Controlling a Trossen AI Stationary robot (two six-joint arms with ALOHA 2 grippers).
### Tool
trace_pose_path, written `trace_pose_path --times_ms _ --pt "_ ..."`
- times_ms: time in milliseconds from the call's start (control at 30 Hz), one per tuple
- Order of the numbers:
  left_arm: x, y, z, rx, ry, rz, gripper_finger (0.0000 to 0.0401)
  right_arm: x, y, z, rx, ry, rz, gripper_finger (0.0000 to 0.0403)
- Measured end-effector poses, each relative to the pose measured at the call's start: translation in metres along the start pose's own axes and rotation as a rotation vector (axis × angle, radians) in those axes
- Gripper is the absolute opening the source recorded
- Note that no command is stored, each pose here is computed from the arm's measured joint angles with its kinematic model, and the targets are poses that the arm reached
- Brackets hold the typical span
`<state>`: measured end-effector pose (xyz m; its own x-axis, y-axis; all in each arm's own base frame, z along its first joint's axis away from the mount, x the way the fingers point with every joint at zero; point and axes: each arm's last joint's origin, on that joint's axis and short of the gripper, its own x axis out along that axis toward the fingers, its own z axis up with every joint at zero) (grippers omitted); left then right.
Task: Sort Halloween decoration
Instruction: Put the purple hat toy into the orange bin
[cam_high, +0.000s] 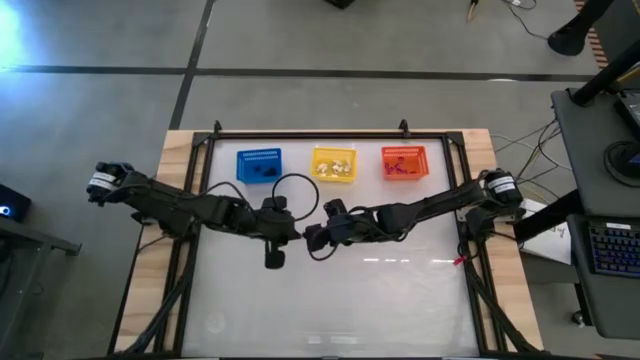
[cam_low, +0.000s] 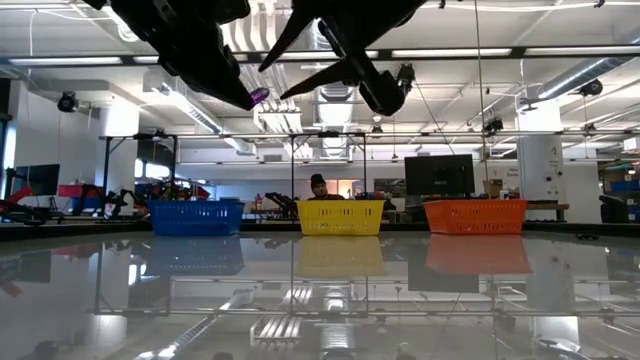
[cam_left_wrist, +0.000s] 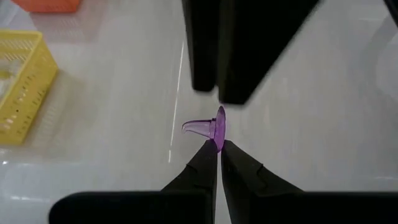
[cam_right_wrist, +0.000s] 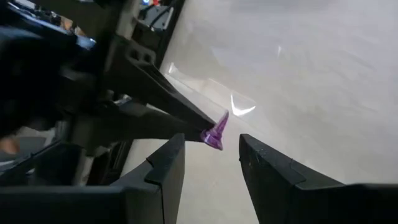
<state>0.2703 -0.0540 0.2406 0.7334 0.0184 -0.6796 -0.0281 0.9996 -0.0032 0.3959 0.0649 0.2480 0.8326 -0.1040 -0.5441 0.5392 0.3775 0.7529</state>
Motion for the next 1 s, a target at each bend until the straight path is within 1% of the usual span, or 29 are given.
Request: trace_pose_path --times_ms 133,367,600,733,900,1000 --pt "0.0000 0.0000 0.0029 -0.002 -0.028 -0.004 0.0000 0.0050 -0.0033 -0.0013 0.024 0.003 -0.015 0.0141" --pt "0.0001 0.0007 0.0030 -0.003 -0.029 -0.002 0.0000 0.0059 -0.0023 0.0017 0.019 -0.005 -0.009 0.0143" --pt "0.0004 0.0019 0.0036 0.000 -0.033 0.001 0.0000 0.0064 -0.0030 0.0041 0.024 -0.017 -0.013 0.0134" --pt "0.0003 0.0020 0.0061 -0.005 -0.057 -0.002 0.0000 0.0065 -0.0032 0.0045 0.025 -0.018 -0.013 0.0132" --pt "0.0003 0.0024 0.0081 0.000 -0.077 -0.005 0.0000 0.0066 -0.0031 0.0050 0.023 -0.021 -0.011 0.0132" --pt "0.0006 0.0041 0.0080 0.000 -0.074 0.001 0.0000 0.0067 -0.0020 0.0057 -0.003 -0.026 -0.001 0.0132"
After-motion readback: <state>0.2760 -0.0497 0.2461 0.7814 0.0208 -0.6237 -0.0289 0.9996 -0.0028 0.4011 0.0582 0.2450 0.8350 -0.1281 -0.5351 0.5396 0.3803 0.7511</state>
